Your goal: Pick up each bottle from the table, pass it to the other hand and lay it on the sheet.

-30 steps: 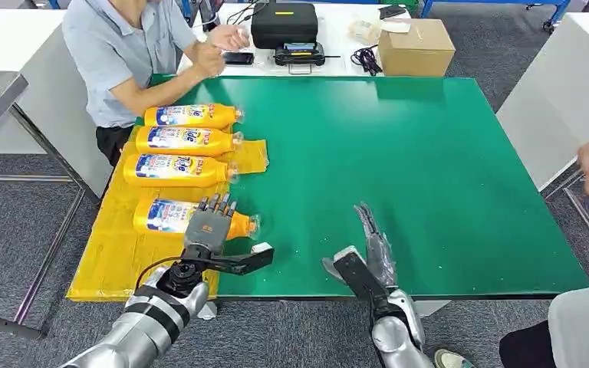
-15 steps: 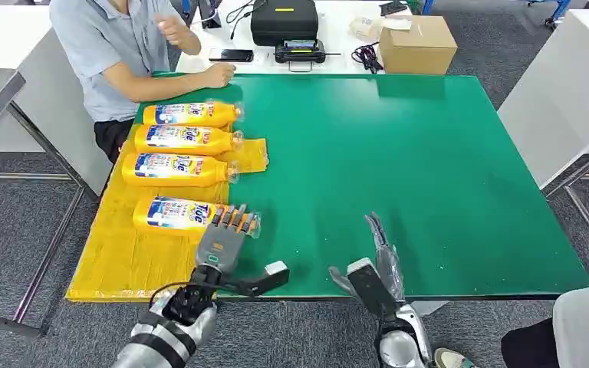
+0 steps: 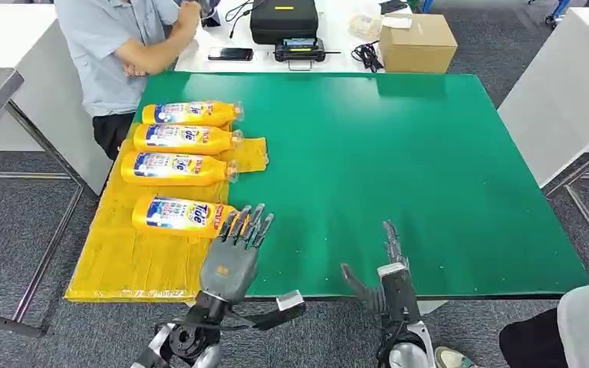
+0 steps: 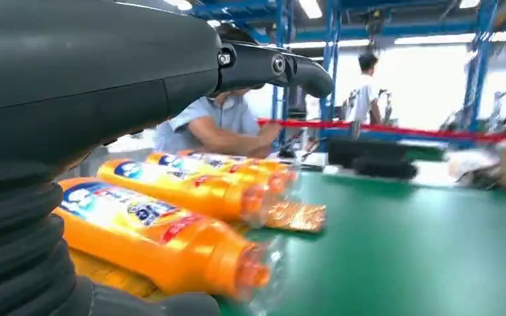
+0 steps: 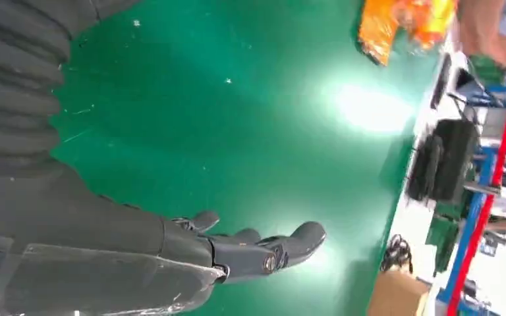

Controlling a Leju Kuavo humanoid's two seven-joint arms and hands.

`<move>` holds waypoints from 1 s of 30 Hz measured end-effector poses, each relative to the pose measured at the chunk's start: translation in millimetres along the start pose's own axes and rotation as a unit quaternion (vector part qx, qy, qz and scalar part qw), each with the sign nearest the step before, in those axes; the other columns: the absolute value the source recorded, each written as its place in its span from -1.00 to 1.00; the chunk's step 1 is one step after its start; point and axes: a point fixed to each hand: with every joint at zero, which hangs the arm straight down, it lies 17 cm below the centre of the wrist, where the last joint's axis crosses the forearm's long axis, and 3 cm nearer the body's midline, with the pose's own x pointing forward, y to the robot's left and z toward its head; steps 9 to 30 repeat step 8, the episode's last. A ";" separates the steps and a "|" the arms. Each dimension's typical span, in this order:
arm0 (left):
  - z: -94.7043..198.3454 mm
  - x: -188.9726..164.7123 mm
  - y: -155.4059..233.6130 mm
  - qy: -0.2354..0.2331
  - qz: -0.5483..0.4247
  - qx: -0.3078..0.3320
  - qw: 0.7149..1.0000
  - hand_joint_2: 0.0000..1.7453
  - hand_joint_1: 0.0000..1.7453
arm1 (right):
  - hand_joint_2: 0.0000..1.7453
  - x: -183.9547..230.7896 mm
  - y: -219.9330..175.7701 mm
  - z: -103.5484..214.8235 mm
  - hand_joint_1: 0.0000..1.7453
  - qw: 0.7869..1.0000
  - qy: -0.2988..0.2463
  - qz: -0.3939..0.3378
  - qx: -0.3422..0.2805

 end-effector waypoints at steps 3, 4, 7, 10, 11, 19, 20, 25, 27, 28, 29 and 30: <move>4.9 15.2 12.3 -0.007 0.106 0.013 0.994 1.00 -1.00 | 1.00 23.1 -6.8 -0.3 -1.00 0.999 -0.040 -0.013 -0.022; 6.0 19.7 17.3 -0.010 0.139 0.019 0.990 1.00 -1.00 | 1.00 32.5 -8.3 -0.2 -1.00 0.998 -0.057 -0.011 -0.027; 8.1 24.8 35.0 -0.009 0.230 0.048 0.972 1.00 -1.00 | 1.00 59.5 -16.8 -0.2 -1.00 0.992 -0.107 0.028 -0.056; 9.0 24.7 39.3 -0.007 0.256 0.056 0.965 1.00 -1.00 | 1.00 64.6 -18.0 -0.3 -1.00 0.991 -0.113 0.031 -0.063; 9.0 24.7 39.3 -0.007 0.256 0.056 0.965 1.00 -1.00 | 1.00 64.6 -18.0 -0.3 -1.00 0.991 -0.113 0.031 -0.063; 9.0 24.7 39.3 -0.007 0.256 0.056 0.965 1.00 -1.00 | 1.00 64.6 -18.0 -0.3 -1.00 0.991 -0.113 0.031 -0.063; 9.0 24.7 39.3 -0.007 0.256 0.056 0.965 1.00 -1.00 | 1.00 64.6 -18.0 -0.3 -1.00 0.991 -0.113 0.031 -0.063; 9.0 24.7 39.3 -0.007 0.256 0.056 0.965 1.00 -1.00 | 1.00 64.6 -18.0 -0.3 -1.00 0.991 -0.113 0.031 -0.063; 9.0 24.7 39.3 -0.007 0.256 0.056 0.965 1.00 -1.00 | 1.00 64.6 -18.0 -0.3 -1.00 0.991 -0.113 0.031 -0.063; 9.0 24.7 39.3 -0.007 0.256 0.056 0.965 1.00 -1.00 | 1.00 64.6 -18.0 -0.3 -1.00 0.991 -0.113 0.031 -0.063; 9.0 24.7 39.3 -0.007 0.256 0.056 0.965 1.00 -1.00 | 1.00 64.6 -18.0 -0.3 -1.00 0.991 -0.113 0.031 -0.063; 9.0 24.7 39.3 -0.007 0.256 0.056 0.965 1.00 -1.00 | 1.00 64.6 -18.0 -0.3 -1.00 0.991 -0.113 0.031 -0.063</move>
